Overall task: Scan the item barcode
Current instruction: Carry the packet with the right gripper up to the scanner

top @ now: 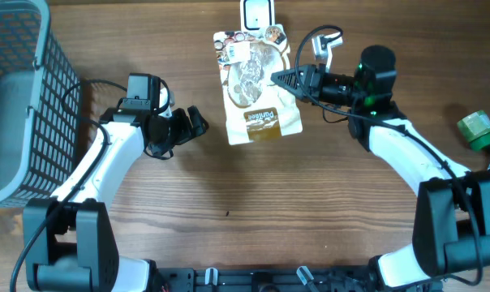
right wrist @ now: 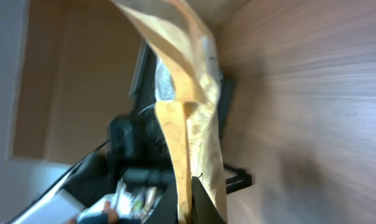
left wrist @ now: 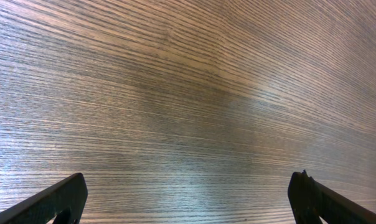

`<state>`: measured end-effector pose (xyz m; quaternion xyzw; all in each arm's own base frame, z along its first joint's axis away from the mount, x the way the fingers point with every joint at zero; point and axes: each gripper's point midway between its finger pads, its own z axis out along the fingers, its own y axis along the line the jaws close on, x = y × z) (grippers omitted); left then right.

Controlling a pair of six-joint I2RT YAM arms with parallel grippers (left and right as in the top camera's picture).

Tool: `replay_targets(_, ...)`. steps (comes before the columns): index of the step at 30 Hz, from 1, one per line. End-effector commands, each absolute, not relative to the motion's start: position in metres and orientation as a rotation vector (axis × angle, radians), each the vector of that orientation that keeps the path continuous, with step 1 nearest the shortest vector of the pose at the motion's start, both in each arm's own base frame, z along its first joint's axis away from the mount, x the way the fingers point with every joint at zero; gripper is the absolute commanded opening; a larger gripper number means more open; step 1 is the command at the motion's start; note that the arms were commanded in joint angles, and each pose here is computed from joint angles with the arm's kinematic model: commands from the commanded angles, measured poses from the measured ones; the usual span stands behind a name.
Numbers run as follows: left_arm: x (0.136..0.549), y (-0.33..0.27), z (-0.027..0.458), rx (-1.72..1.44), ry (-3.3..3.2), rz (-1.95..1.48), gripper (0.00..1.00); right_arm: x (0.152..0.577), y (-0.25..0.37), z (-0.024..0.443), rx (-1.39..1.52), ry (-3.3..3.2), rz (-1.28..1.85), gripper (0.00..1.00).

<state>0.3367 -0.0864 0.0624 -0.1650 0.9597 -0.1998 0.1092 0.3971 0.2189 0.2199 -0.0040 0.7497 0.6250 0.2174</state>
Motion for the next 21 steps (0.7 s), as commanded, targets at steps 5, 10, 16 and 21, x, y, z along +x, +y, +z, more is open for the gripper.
replay_targets(5,0.339,-0.085,0.065,-0.454,2.812,-0.57,1.0,0.491,0.171,0.274,0.079,2.004,0.955,0.05)
replay_targets(10,0.339,-0.085,0.065,-0.454,2.812,-0.57,1.0,0.518,0.159,0.301,0.035,1.949,0.723,0.05)
replay_targets(16,0.339,-0.085,0.065,-0.454,2.812,-0.57,1.0,0.556,0.155,0.27,-0.051,1.981,0.407,0.05)
replay_targets(21,0.339,-0.085,0.065,-0.454,2.812,-0.57,1.0,0.576,0.163,0.24,-0.141,1.993,0.108,0.05)
